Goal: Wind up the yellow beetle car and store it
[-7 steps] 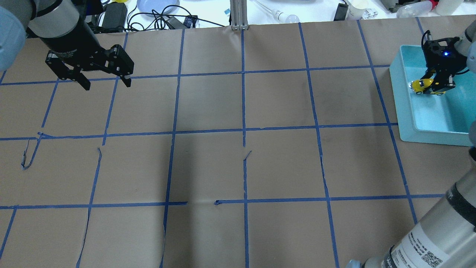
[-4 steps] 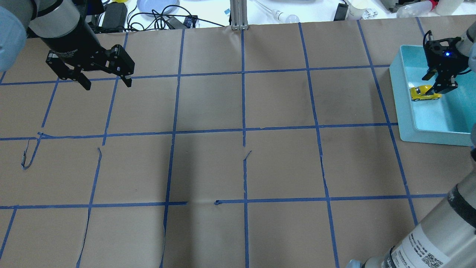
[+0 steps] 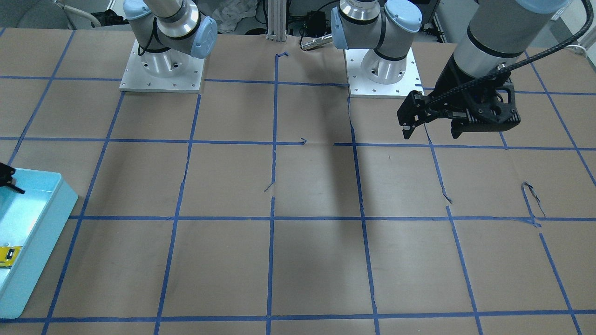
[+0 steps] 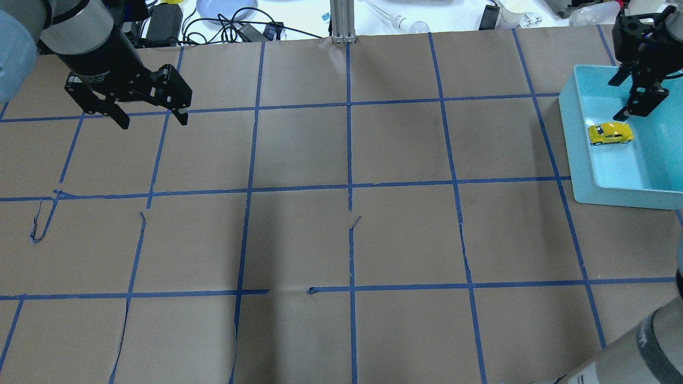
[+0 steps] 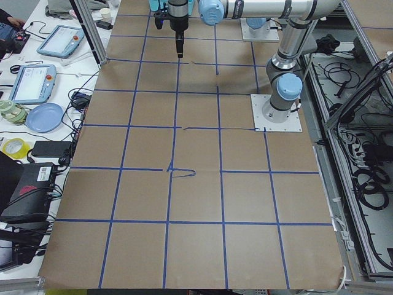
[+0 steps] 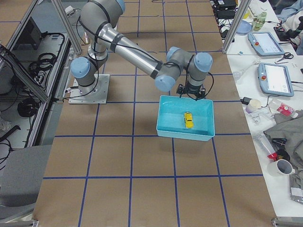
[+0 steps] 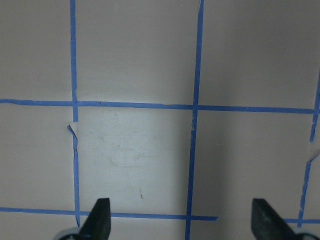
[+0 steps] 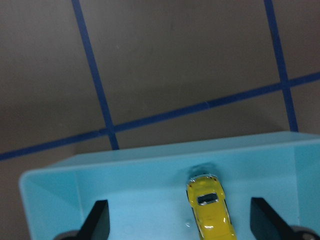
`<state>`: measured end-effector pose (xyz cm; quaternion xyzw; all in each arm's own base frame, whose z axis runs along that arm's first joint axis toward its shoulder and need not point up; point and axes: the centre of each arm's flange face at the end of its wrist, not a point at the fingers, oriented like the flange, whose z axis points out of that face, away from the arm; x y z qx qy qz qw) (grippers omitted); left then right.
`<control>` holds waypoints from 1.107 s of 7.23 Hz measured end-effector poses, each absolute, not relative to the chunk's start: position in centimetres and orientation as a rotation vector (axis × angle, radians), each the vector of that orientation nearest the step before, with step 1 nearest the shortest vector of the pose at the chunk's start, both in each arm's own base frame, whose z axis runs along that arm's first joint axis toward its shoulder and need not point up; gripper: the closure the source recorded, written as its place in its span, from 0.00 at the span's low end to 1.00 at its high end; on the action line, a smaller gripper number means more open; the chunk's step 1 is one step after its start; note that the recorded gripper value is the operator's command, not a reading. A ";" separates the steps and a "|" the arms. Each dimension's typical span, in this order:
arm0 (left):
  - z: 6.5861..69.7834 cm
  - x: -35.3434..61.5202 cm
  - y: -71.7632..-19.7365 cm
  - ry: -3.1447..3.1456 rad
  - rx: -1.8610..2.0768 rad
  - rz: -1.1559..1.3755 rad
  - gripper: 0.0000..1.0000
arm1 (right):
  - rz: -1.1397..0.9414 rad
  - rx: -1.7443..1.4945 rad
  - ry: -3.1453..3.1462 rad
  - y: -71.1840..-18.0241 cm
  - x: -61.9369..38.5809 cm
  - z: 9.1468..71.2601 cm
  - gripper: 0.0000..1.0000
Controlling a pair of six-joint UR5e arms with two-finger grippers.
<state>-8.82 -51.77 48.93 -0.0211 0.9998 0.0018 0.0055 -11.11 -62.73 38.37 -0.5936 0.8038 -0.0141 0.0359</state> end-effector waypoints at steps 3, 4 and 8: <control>48.9 -8.9 -51.8 3.130 -0.064 0.006 0.00 | -0.089 -1.378 2.738 -60.5 8.0 43.7 0.00; 49.0 -8.9 -51.7 3.130 -0.064 0.005 0.00 | -0.105 -1.272 2.815 -59.7 12.5 44.3 0.00; 49.0 -9.0 -51.6 3.130 -0.062 0.006 0.00 | -0.191 -0.525 3.048 -57.2 15.7 47.9 0.00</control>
